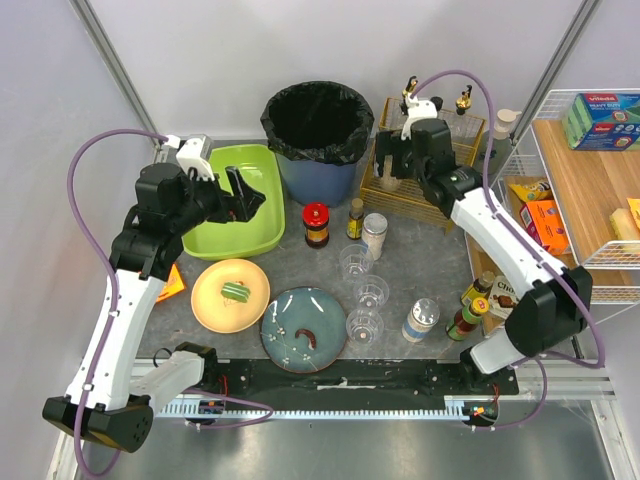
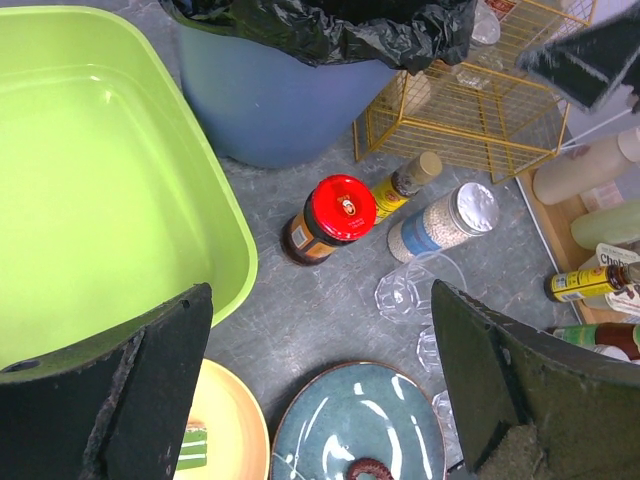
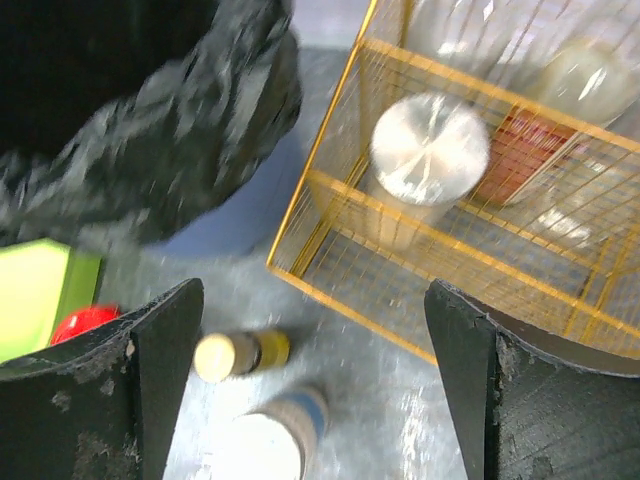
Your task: Clear the kitchen counter
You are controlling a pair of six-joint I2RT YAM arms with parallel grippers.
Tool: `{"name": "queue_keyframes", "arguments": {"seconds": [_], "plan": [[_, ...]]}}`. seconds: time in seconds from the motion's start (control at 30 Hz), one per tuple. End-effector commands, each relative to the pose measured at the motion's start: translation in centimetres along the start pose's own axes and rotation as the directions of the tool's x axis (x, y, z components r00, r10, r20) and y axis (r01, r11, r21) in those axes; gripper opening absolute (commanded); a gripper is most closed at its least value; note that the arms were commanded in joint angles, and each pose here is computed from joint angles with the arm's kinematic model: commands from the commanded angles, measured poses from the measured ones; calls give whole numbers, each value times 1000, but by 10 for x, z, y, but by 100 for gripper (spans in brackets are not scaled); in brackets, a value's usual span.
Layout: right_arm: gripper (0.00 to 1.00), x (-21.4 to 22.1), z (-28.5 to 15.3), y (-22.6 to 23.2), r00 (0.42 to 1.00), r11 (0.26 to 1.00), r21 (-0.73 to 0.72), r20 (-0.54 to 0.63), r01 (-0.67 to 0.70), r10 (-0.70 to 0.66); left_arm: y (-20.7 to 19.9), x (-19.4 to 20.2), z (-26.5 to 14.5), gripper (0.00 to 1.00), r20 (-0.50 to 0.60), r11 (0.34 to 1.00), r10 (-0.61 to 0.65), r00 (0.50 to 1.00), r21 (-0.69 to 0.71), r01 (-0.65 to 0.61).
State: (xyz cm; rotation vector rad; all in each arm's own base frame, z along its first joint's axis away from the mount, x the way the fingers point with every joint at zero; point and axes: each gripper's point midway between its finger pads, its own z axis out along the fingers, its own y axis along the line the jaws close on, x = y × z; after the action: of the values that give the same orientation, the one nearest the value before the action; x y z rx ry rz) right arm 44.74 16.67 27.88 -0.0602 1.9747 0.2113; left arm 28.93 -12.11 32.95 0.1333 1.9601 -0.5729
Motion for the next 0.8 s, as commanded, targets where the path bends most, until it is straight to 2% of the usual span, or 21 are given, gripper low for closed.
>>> {"name": "queue_keyframes", "arguments": {"seconds": [0.0, 0.07, 0.17, 0.3, 0.47, 0.63, 0.77], "plan": [[98, 47, -36, 21, 987, 983, -172, -142, 56, -81, -13, -12, -4, 95, 34, 998, 12, 999, 59, -14], [98, 61, -42, 27, 983, 978, -190, -142, 89, -117, -12, -15, -3, 95, 48, 999, 12, 999, 52, -15], [98, 89, -44, 36, 962, 968, -211, -203, 137, -181, -12, -16, 1, 95, 57, 998, -4, 998, 59, 1], [98, 119, -51, 64, 933, 929, -310, -226, 202, -279, -15, -18, 7, 95, 59, 997, -16, 998, 79, 11], [98, 140, -47, 55, 921, 942, -261, -270, 209, -279, -11, -25, 16, 95, 97, 997, -17, 995, 70, 10], [98, 147, -40, 35, 919, 960, -142, -285, 241, -273, -3, -38, 18, 94, 175, 1000, -9, 984, 29, 4], [98, 159, -38, 42, 904, 953, -190, -317, 234, -285, -4, -46, 19, 94, 226, 999, -35, 973, 36, 28]]}}
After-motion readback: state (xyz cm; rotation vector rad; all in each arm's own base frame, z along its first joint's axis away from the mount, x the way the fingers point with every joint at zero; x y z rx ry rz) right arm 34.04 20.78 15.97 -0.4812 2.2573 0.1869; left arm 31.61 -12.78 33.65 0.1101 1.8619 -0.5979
